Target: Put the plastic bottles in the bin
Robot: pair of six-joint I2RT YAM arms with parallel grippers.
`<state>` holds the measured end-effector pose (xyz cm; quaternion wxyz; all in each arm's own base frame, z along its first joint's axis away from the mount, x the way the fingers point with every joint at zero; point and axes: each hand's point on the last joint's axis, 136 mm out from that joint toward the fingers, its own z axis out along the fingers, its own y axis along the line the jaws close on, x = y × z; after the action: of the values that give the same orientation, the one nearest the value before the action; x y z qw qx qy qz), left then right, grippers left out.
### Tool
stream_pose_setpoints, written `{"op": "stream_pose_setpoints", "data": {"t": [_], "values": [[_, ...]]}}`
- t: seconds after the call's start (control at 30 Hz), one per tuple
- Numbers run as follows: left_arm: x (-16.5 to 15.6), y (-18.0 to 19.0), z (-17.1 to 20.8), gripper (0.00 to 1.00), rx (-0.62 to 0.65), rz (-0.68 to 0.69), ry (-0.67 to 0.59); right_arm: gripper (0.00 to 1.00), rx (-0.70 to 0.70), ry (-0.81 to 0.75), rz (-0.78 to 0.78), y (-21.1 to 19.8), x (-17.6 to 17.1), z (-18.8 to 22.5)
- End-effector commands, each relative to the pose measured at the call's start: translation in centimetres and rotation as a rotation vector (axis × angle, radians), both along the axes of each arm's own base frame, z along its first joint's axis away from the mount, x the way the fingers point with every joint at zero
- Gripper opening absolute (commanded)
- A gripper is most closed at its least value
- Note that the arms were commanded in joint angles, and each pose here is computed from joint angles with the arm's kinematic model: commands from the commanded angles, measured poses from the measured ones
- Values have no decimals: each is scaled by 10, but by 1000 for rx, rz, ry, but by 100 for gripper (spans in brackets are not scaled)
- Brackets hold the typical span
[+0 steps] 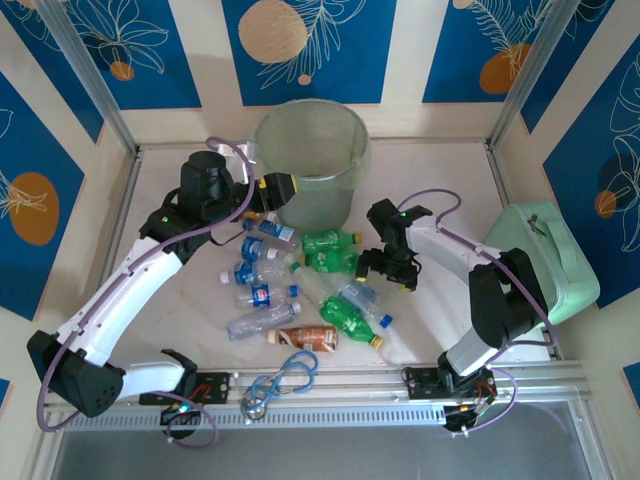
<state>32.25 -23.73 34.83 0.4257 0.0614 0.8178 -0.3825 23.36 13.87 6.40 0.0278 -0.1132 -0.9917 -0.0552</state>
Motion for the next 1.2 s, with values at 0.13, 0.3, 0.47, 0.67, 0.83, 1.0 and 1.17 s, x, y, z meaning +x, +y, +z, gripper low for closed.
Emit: {"op": "stream_pose_setpoints", "data": {"t": [0.13,0.3,0.47,0.67,0.83,1.0,1.17], "values": [[0,-5,15,76,-44,-19,-22,91,-93,51,-142,-43,-11,-6],[1,-6,13,76,-45,-20,-18,91,-83,44,-183,-53,-11,2],[3,-6,10,75,-42,-18,-14,98,-74,-31,-144,-49,3,21],[2,-6,12,75,-46,-19,-16,99,-124,-57,-27,-48,31,29],[2,-4,12,75,-43,-14,-17,99,-155,-50,61,-40,48,24],[1,-4,12,75,-49,-16,-14,99,-138,-41,124,-28,61,15],[0,-4,12,76,-49,-17,-15,99,-148,-29,162,-22,68,5]]}}
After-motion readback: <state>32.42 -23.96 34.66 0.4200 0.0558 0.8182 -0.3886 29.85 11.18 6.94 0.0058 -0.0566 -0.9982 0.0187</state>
